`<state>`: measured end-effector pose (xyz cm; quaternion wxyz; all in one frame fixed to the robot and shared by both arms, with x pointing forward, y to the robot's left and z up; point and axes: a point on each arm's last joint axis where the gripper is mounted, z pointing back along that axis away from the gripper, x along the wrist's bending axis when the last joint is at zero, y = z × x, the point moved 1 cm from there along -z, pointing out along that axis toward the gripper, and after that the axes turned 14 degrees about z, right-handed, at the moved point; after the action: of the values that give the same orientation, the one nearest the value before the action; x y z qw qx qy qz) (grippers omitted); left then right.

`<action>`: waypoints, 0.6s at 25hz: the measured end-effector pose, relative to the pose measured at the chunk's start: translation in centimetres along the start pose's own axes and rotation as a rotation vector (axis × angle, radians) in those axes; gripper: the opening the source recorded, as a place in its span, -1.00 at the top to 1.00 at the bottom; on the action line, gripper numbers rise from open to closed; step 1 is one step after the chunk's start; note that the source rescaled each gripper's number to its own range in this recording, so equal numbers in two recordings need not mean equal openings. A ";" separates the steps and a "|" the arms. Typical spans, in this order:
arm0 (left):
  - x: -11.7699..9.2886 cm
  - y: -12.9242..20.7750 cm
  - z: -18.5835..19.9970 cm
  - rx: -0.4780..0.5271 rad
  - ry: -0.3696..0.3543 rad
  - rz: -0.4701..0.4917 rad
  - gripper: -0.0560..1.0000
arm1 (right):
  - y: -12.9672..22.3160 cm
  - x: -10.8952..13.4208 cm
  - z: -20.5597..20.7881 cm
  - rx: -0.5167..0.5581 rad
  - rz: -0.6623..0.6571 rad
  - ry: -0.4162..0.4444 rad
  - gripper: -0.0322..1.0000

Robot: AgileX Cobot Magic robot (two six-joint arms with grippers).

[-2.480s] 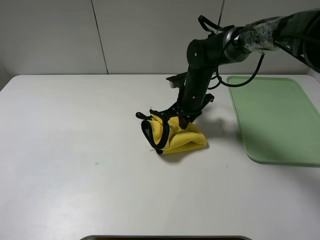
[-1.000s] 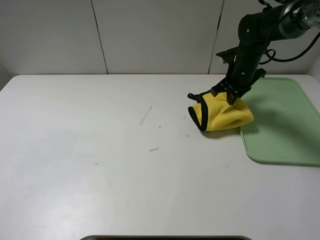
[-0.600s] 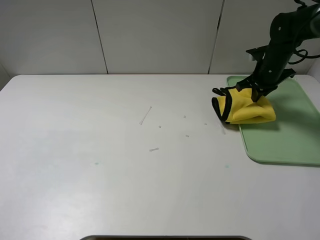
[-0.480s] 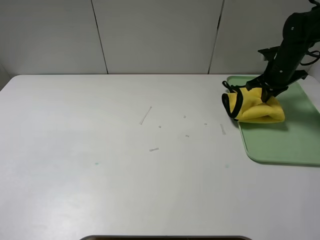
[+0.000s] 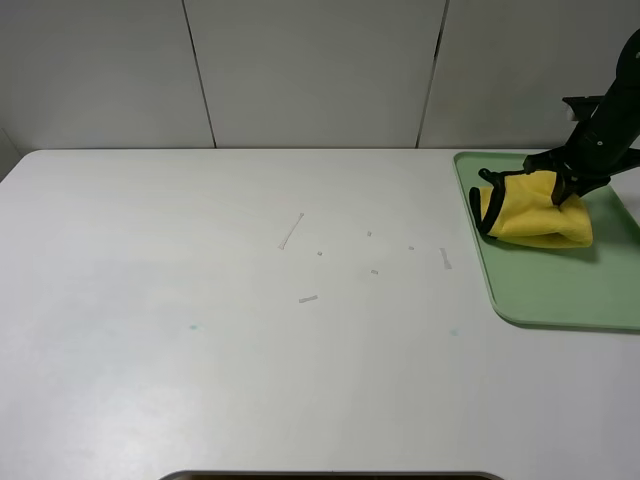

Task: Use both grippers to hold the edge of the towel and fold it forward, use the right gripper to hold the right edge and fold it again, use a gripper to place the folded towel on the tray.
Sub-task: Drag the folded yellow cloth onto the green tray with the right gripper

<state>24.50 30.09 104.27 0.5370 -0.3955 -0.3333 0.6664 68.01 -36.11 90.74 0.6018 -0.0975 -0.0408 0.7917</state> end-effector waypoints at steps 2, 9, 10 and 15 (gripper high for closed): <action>0.0 0.0 0.0 0.000 0.000 0.000 -1.00 | -0.1 -0.1 0.0 -0.005 0.006 0.009 0.73; 0.0 0.0 0.0 0.000 0.000 0.000 -1.00 | 0.1 -0.5 0.0 0.007 0.016 0.048 0.39; 0.0 0.0 0.0 0.000 0.000 0.000 -1.00 | 0.1 -0.5 0.0 0.009 0.014 0.053 0.07; 0.0 0.0 0.0 0.000 0.000 0.000 -1.00 | 0.1 -0.9 0.0 0.011 -0.055 0.088 -0.91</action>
<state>24.50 30.09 104.27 0.5370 -0.3955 -0.3333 0.6664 68.10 -37.00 90.83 0.6252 -0.1278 -0.0126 0.7698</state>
